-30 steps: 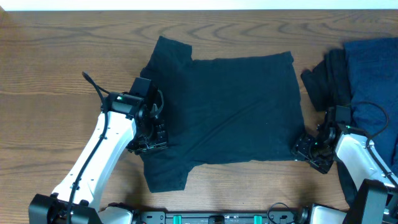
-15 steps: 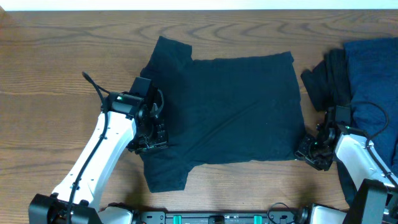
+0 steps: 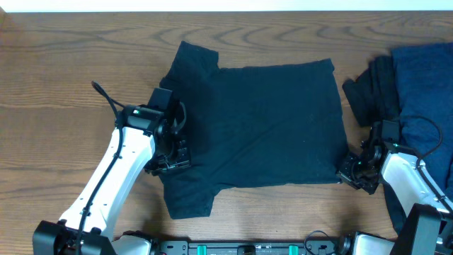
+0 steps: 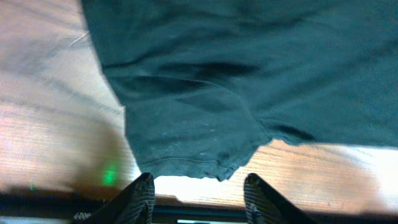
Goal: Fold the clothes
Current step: 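Hold both lower hem corners and pull the left gripper toward the front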
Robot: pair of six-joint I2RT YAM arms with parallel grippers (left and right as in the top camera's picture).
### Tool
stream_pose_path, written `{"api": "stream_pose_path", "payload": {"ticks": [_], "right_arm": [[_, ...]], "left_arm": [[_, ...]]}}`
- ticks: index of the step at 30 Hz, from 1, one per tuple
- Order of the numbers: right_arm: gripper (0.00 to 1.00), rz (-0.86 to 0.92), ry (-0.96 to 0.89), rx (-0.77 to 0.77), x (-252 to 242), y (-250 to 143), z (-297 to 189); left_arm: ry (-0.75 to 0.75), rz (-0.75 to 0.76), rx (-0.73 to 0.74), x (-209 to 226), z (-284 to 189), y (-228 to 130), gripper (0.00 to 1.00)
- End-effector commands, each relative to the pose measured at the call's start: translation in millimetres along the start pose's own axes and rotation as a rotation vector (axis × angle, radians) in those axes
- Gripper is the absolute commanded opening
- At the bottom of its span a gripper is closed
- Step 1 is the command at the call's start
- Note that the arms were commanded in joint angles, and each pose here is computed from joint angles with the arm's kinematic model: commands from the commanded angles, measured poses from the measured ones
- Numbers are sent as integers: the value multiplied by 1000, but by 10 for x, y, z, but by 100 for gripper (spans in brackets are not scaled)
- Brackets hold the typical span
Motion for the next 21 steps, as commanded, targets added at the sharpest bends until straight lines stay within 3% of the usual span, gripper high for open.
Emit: {"api": "stream_pose_path", "payload": {"ticks": [1, 3, 9, 21], "right_arm": [[1, 9, -22, -11, -55, 14, 10], [1, 8, -27, -14, -63, 20, 9], [1, 5, -29, -16, -66, 22, 9], [1, 5, -29, -16, -66, 22, 9]], "left_arm": [[84, -145, 23, 154, 86, -109, 51], [95, -187, 51, 188, 167, -187, 52], [116, -287, 138, 289, 506, -463, 69], [65, -330, 203, 305, 894, -729, 70]]}}
Point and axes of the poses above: each gripper's point midway between its finger pads, its own z axis out along the fingers, its own x axis along the line the jaws close on, y = z × x, the point moved 2 cm from there along -z, back along the fingers, and after that the axes turned 13 degrees about z, right-handed, at the moved point
